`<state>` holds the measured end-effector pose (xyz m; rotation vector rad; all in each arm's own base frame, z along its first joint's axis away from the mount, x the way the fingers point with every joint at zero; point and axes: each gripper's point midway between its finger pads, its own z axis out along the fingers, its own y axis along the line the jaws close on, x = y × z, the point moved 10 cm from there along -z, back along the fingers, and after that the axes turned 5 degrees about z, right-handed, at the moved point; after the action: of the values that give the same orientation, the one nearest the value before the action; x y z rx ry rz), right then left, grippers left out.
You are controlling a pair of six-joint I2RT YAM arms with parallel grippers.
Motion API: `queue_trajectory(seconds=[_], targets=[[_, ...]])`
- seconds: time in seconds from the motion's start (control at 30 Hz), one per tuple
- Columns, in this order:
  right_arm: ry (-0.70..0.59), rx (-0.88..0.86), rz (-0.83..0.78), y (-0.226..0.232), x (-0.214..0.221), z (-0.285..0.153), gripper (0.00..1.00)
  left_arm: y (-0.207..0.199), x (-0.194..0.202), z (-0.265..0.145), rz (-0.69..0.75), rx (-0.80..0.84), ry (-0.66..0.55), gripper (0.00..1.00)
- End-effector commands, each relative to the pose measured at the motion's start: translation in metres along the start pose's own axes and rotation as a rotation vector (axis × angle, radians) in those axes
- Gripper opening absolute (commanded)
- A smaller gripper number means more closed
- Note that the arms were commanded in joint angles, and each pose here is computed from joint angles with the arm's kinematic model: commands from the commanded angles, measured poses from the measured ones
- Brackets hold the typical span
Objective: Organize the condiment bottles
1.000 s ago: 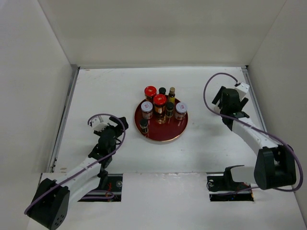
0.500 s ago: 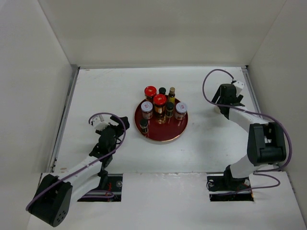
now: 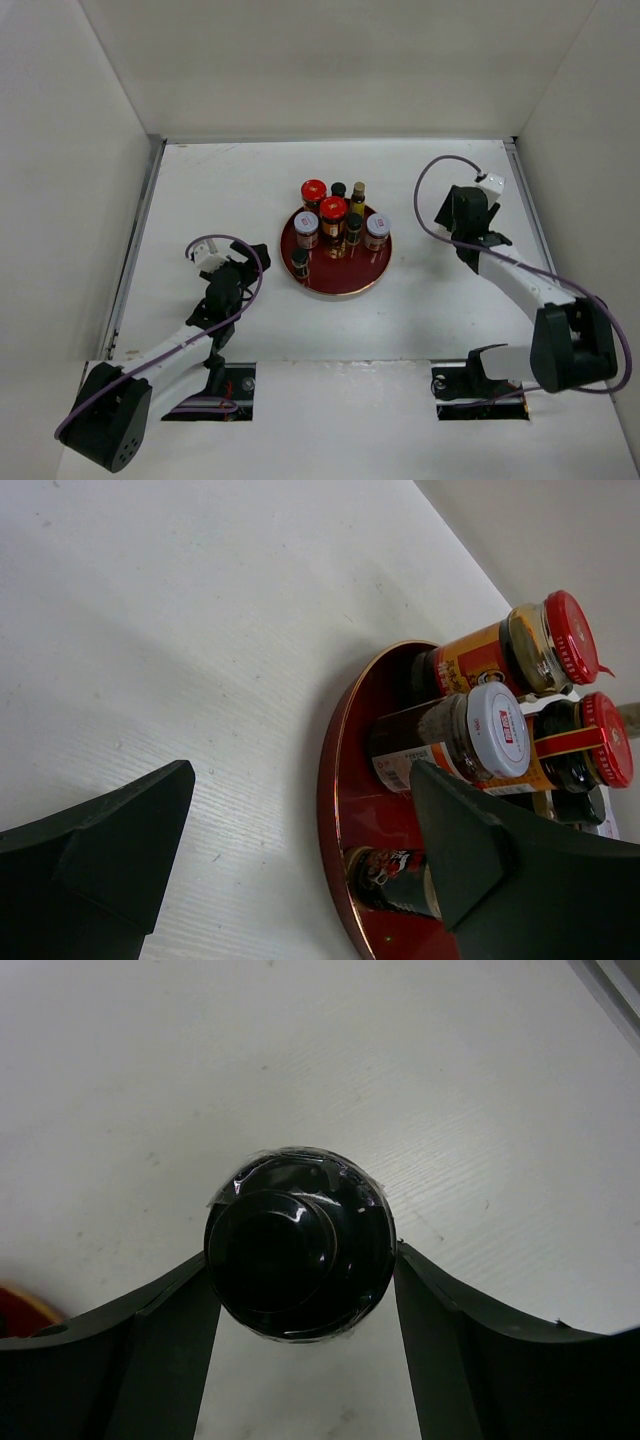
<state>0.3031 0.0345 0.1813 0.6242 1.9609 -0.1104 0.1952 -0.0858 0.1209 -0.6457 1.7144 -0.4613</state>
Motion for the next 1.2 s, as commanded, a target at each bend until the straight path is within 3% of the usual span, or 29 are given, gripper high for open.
queue_trajectory(seconds=[0.0, 0.33, 0.53, 0.73, 0.93, 1.17], targets=[[-0.156, -0.085, 0.071, 0.013, -0.022, -0.035, 0.55, -0.011, -0.007, 0.002, -0.038, 0.054, -0.033, 0.91], [-0.068, -0.393, -0.016, 0.050, 0.008, -0.142, 0.55, -0.013, -0.010, 0.001, -0.043, 0.071, -0.040, 0.91], [0.008, -0.610, -0.046, 0.103, 0.033, -0.182, 0.55, -0.012, -0.011, 0.002, -0.041, 0.059, -0.048, 0.92], [0.024, -0.715, -0.090, 0.163, 0.067, -0.171, 0.57, -0.010, -0.012, 0.002, -0.038, 0.046, -0.048, 0.93], [0.018, -0.700, -0.143, 0.195, 0.094, -0.152, 0.59, -0.007, -0.012, 0.004, -0.033, 0.022, -0.043, 0.95], [0.038, -0.676, -0.207, 0.202, 0.123, -0.149, 0.73, -0.010, -0.006, 0.011, -0.020, 0.013, 0.016, 0.96]])
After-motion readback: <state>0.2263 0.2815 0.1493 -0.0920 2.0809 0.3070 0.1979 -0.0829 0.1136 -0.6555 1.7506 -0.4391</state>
